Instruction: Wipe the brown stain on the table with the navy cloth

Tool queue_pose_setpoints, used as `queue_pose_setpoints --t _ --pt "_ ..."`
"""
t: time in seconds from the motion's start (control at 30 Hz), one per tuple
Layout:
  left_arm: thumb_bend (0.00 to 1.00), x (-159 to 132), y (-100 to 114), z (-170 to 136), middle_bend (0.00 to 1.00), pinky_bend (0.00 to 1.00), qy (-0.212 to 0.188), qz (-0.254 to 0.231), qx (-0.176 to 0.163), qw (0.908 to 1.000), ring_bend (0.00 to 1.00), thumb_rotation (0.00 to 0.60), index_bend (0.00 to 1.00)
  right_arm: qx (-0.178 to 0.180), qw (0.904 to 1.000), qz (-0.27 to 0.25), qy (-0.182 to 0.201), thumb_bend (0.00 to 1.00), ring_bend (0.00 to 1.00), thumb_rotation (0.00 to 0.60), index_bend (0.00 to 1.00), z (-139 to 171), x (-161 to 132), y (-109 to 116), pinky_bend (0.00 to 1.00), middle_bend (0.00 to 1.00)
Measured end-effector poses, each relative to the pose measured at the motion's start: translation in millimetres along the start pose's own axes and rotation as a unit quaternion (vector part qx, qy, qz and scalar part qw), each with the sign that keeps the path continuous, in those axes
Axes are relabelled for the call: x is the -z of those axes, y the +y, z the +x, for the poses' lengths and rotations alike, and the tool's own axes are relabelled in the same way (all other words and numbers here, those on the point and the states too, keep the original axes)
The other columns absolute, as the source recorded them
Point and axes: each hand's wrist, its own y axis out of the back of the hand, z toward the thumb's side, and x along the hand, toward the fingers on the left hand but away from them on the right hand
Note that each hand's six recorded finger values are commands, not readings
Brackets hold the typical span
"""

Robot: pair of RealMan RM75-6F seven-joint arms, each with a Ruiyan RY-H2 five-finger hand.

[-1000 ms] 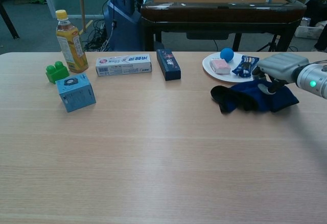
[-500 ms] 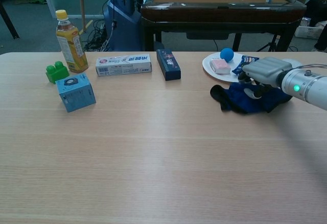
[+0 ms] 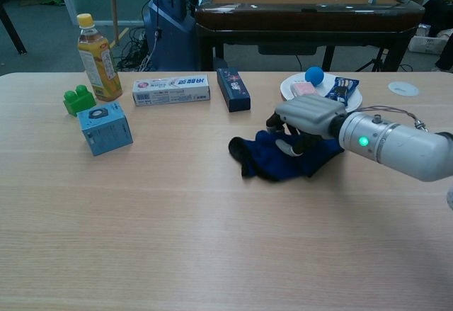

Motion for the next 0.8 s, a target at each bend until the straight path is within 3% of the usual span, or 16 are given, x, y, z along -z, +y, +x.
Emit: queue_pose_setpoints --t 0.2,0.6,0.73,0.8 --pt "0.27 -2 -1 1 0.12 0.03 -0.002 0.001 0.001 1.0000 0.09 0.600 0.21 0.026 0.9982 -0.015 0.051 0.73 0.53 0.600 0.80 5 -30 16 0.76 0.56" --pt "0.27 -5 -2 1 0.12 0.03 -0.006 0.000 0.002 1.0000 0.09 0.600 0.21 0.099 0.9909 -0.041 0.082 0.71 0.52 0.600 0.79 15 -47 72 0.74 0.54" --pt "0.27 -5 -2 2 0.12 0.03 -0.007 -0.001 0.002 1.0000 0.09 0.600 0.21 0.093 0.9920 -0.034 0.078 0.61 0.40 0.600 0.59 19 -46 78 0.57 0.42" --pt "0.27 -5 -2 1 0.12 0.03 -0.007 -0.001 0.002 1.0000 0.09 0.600 0.21 0.079 0.9936 -0.032 0.074 0.47 0.25 0.600 0.34 20 -45 76 0.42 0.27"
